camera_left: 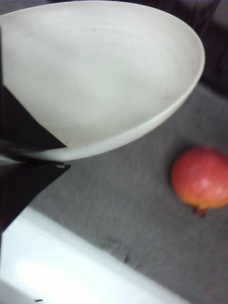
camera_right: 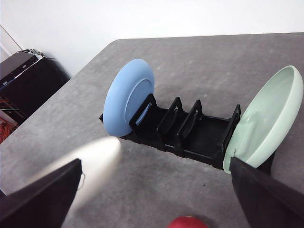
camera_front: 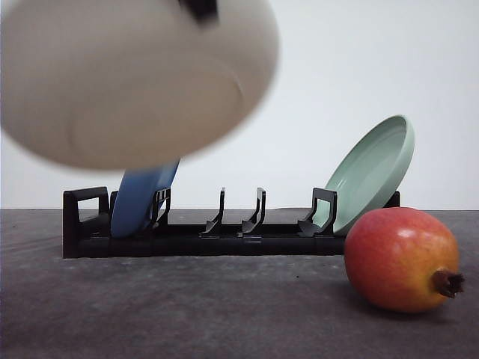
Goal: Place pomegranate in white plate
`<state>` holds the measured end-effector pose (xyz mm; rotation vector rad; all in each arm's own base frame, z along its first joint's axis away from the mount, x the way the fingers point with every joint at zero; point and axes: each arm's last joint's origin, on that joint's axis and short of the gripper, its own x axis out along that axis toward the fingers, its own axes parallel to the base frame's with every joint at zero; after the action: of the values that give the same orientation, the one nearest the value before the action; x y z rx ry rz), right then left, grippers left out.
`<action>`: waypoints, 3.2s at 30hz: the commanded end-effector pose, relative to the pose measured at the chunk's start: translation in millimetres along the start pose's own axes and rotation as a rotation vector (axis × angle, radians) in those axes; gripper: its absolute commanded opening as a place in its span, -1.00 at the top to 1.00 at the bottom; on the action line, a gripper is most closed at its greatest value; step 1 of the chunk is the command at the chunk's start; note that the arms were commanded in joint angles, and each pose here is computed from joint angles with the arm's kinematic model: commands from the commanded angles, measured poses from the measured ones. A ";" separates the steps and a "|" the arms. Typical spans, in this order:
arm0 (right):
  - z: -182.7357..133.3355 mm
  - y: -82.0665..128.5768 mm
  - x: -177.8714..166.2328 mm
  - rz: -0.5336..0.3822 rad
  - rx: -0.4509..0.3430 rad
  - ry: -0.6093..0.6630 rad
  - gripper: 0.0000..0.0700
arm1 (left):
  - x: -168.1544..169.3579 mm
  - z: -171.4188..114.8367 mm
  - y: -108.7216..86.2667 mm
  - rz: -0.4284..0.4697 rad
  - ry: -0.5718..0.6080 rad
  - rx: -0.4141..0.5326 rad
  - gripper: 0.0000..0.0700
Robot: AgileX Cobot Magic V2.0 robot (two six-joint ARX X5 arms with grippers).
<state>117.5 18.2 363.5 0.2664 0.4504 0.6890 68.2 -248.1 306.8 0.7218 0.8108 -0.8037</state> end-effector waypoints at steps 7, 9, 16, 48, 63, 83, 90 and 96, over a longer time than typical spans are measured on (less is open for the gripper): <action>3.7 2.1 -1.5 0.006 0.005 -0.012 -0.81 | 74.3 -22.1 -33.8 0.054 0.116 0.007 1.00; 3.7 2.1 -1.5 0.006 0.009 -0.012 -0.81 | 90.1 -24.2 -39.7 0.082 0.144 0.017 1.00; 3.7 2.1 -1.5 0.006 0.018 -0.012 -0.81 | 128.1 -30.3 -54.1 0.163 0.224 0.060 1.00; -15.3 -4.0 32.7 0.052 0.169 0.302 -0.81 | -20.4 -37.7 8.8 0.059 -0.200 -0.345 -0.82; -50.7 -15.2 134.9 -0.192 0.096 0.753 -0.98 | -123.2 -115.2 64.3 -0.119 -0.554 -0.469 -0.81; -106.8 -42.8 218.8 -0.281 0.131 1.020 -1.00 | -137.1 -157.9 78.1 -0.133 -0.548 -0.476 -0.81; -108.6 -43.8 220.4 -0.291 0.148 1.026 -0.36 | -137.1 -157.8 78.1 -0.133 -0.548 -0.476 -0.81; -94.5 -38.8 221.5 -0.288 0.146 1.016 -0.25 | -137.1 -157.8 78.1 -0.133 -0.548 -0.475 -0.81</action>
<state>237.6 138.5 191.7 -0.0471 1.5056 0.4600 19.9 -37.5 358.0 0.0273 0.5298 -0.8148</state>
